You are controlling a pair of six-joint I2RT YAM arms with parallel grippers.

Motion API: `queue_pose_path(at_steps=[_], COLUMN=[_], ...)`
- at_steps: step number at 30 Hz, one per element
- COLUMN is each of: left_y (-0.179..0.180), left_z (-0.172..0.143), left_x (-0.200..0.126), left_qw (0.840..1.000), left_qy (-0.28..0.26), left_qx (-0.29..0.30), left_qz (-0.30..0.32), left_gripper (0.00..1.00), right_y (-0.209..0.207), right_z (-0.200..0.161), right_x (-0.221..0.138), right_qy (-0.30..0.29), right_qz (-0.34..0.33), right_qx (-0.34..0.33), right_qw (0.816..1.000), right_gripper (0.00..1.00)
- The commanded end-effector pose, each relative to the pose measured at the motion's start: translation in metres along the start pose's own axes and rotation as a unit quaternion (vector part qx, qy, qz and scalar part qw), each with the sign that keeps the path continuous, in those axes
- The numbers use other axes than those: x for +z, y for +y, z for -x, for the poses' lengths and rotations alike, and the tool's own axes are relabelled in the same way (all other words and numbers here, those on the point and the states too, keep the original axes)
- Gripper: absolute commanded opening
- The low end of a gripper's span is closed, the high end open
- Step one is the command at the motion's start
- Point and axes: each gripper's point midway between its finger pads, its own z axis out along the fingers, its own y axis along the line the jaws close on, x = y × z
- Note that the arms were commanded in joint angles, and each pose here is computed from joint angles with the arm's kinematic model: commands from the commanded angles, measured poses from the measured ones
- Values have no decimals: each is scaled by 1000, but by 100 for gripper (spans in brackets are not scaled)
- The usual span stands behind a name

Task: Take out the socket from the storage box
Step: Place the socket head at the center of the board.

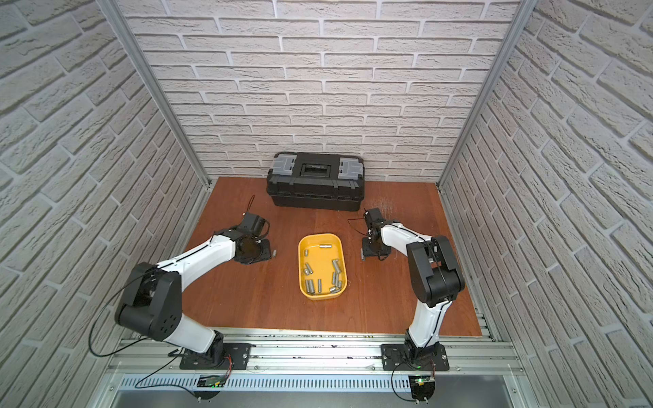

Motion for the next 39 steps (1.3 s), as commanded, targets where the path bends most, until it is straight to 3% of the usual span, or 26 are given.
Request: queue_pose_path(at_steps=[1, 12, 30, 35, 39], left_y=[-2, -4, -7, -19, -51], left_z=[-1, -1, 0, 4, 9], left_x=[-2, -2, -3, -10, -23], left_qw=[1000, 1000, 1000, 999, 996], left_qy=[-5, -5, -7, -13, -29], left_qx=[4, 6, 11, 29, 76], left_qz=[-5, -7, -9, -17, -36], left_gripper=[52, 52, 52, 52, 52], right_y=[0, 0, 2, 3, 3], right_z=[1, 7, 22, 23, 20], right_x=[2, -12, -55, -71, -83], right_qy=[2, -13, -56, -72, -82], right_qz=[2, 4, 21, 31, 37], right_qx=[1, 1, 4, 4, 6], right_qw=[1000, 1000, 998, 997, 996], right_gripper=[49, 60, 64, 64, 64])
